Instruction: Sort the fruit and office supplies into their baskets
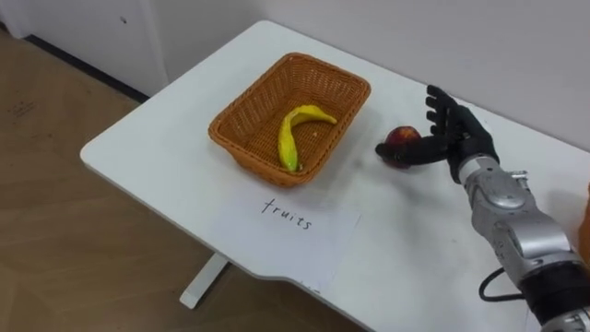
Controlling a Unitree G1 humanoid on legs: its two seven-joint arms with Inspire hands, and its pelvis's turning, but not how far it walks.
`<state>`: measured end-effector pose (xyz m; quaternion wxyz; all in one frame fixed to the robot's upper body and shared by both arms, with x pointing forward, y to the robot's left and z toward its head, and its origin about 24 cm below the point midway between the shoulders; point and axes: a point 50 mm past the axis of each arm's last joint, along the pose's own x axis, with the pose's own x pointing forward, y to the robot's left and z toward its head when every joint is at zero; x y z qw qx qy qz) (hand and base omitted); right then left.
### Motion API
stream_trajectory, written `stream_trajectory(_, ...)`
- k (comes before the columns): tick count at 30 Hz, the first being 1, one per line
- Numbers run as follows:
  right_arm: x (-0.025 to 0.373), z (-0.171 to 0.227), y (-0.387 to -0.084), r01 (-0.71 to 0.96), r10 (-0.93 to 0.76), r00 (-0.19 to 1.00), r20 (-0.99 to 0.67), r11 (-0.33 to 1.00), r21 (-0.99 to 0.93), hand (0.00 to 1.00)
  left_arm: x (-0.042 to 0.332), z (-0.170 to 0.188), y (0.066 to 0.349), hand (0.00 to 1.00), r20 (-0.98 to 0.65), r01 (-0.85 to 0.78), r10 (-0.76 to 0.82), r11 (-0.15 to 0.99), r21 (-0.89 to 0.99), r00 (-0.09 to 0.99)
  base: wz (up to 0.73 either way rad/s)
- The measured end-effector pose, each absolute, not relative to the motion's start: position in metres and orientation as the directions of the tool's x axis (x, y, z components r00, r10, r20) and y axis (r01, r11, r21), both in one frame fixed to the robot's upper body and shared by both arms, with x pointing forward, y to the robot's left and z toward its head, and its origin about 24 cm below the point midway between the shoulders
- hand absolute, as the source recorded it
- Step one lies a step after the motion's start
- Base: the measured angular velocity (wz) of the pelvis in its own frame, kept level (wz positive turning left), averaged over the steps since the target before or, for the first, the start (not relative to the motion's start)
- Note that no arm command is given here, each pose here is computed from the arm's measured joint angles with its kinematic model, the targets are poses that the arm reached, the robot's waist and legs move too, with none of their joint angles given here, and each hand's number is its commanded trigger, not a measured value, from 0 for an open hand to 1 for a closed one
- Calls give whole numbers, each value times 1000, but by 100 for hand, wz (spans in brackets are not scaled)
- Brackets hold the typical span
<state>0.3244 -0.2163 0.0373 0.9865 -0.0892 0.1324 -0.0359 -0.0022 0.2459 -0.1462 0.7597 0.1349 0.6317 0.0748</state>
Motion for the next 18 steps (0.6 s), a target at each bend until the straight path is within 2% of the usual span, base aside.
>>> stream_trajectory(11, 339, 44, -219, 33, -72, 961, -267, 988, -149, 0, 4, -146, 247, 0, -926, 12, 292, 953, 303, 238, 0)
stream_trajectory(18, 341, 36, -224, 23, -92, 946, -311, 975, -220, 0, 8, -145, 247, 0, -919, 26, 305, 947, 321, 248, 0)
